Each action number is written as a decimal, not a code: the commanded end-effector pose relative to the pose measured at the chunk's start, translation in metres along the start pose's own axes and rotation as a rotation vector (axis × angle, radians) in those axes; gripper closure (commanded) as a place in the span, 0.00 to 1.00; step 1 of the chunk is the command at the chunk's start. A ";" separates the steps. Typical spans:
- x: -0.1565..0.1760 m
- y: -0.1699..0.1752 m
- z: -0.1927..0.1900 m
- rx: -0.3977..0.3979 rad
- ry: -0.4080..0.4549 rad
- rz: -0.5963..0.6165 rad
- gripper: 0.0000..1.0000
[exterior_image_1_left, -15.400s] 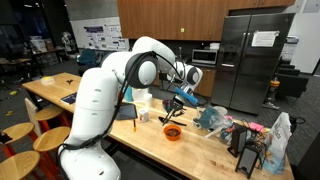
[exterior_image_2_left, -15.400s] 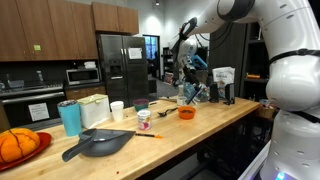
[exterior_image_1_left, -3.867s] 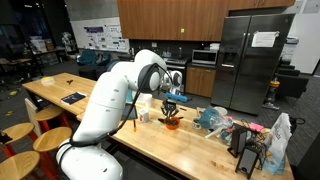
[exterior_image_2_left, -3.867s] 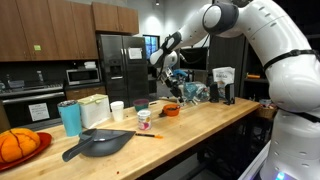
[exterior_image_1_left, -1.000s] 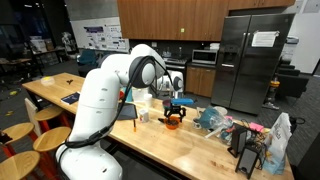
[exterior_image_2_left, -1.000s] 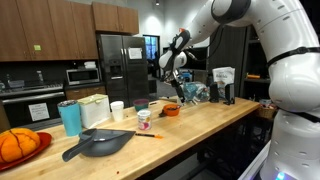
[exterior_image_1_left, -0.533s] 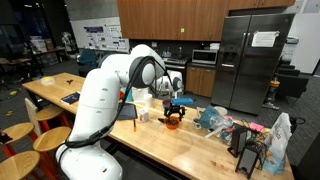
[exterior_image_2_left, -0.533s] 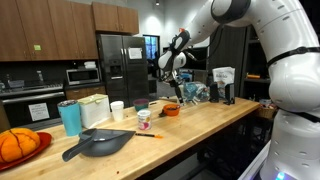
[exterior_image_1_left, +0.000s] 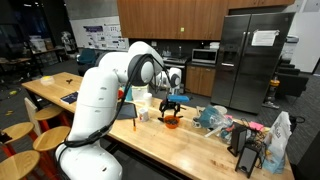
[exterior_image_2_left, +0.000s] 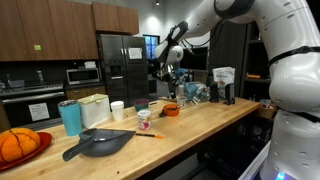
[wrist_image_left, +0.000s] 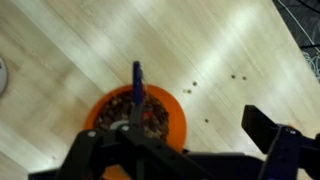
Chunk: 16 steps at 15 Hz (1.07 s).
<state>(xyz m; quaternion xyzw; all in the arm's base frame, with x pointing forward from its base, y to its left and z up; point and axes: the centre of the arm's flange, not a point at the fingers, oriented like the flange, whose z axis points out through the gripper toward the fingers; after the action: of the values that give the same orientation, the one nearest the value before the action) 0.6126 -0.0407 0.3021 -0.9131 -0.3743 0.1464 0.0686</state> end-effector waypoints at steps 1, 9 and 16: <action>0.003 -0.047 -0.062 0.037 0.095 0.050 0.00; 0.015 -0.070 -0.091 0.021 0.136 0.049 0.00; 0.012 -0.064 -0.079 0.021 0.109 0.067 0.00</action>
<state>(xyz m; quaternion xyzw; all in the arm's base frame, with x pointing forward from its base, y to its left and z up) 0.6044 0.0179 0.3933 -0.9287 -0.3437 0.0970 0.1003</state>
